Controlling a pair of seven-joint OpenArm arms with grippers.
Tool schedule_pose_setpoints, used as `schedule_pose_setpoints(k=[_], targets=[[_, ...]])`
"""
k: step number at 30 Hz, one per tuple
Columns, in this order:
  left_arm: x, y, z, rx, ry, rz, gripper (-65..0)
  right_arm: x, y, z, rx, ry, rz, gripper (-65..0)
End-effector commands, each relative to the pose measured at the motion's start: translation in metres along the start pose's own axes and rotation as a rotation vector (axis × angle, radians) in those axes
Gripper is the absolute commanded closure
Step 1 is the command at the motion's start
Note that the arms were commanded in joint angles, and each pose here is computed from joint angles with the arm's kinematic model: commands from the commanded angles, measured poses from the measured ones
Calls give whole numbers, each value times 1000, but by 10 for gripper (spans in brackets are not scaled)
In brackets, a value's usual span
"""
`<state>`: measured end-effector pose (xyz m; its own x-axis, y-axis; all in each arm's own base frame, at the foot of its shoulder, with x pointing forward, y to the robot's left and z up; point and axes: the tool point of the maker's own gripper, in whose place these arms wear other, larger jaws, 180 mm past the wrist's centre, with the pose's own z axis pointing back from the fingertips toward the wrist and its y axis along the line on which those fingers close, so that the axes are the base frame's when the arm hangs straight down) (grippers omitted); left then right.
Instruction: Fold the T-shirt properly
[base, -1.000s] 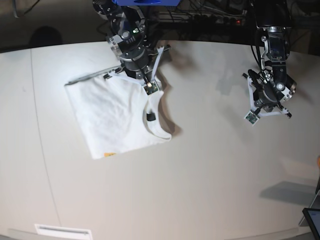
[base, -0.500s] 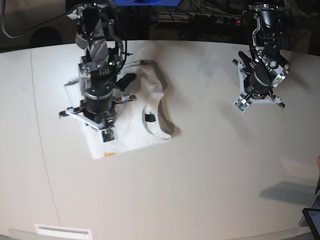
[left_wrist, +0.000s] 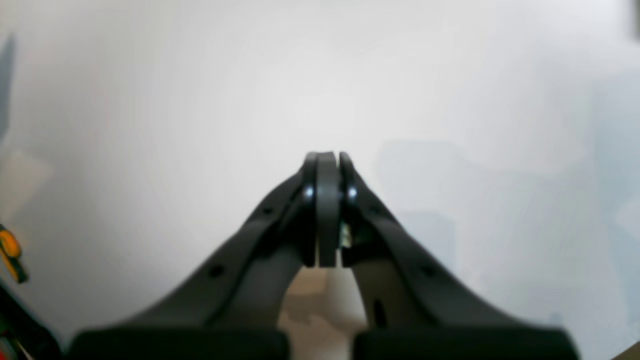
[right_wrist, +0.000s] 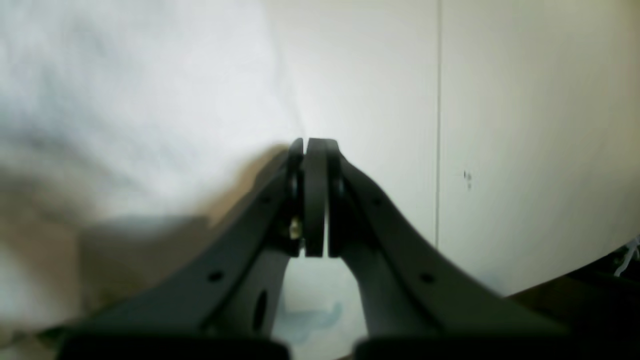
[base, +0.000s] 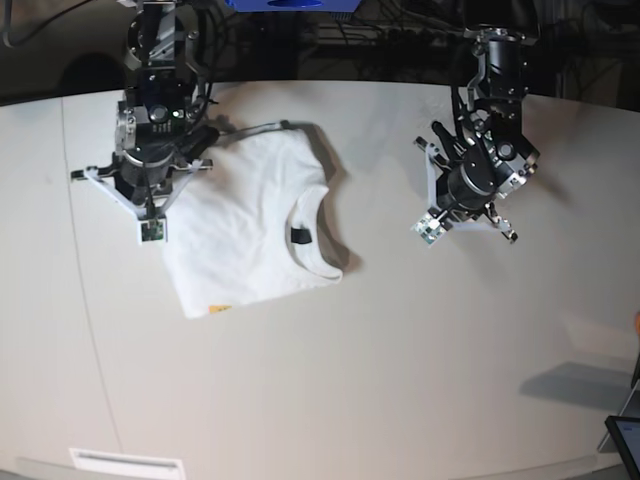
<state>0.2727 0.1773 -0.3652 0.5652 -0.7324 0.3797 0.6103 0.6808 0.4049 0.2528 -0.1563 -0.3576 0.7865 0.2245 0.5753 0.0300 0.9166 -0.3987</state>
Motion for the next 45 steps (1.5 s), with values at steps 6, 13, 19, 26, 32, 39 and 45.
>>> schedule_pose_setpoints(k=[6, 13, 19, 26, 32, 39, 45], targets=[[-2, 12, 1, 30, 8, 2, 0, -4, 3, 3, 10, -33, 0, -3], [-14, 27, 4, 60, 38, -31, 0, -34, 38, -8, 143, 17, -33, -3], [-33, 49, 11, 115, 70, 26, 0, -47, 47, -16, 155, 15, -5, -3], [-35, 52, 12, 116, 72, 12, 0, -4, 9, 6, 50, -111, 11, -3], [-32, 51, 12, 115, 65, 14, 0, 10, 24, 19, 43, -123, 97, -3], [-32, 53, 12, 117, 63, 19, 0, 6, 73, 28, 159, -124, 148, -3], [-35, 53, 12, 119, 70, 20, 0, -26, 72, -1, 140, -51, 166, -3]])
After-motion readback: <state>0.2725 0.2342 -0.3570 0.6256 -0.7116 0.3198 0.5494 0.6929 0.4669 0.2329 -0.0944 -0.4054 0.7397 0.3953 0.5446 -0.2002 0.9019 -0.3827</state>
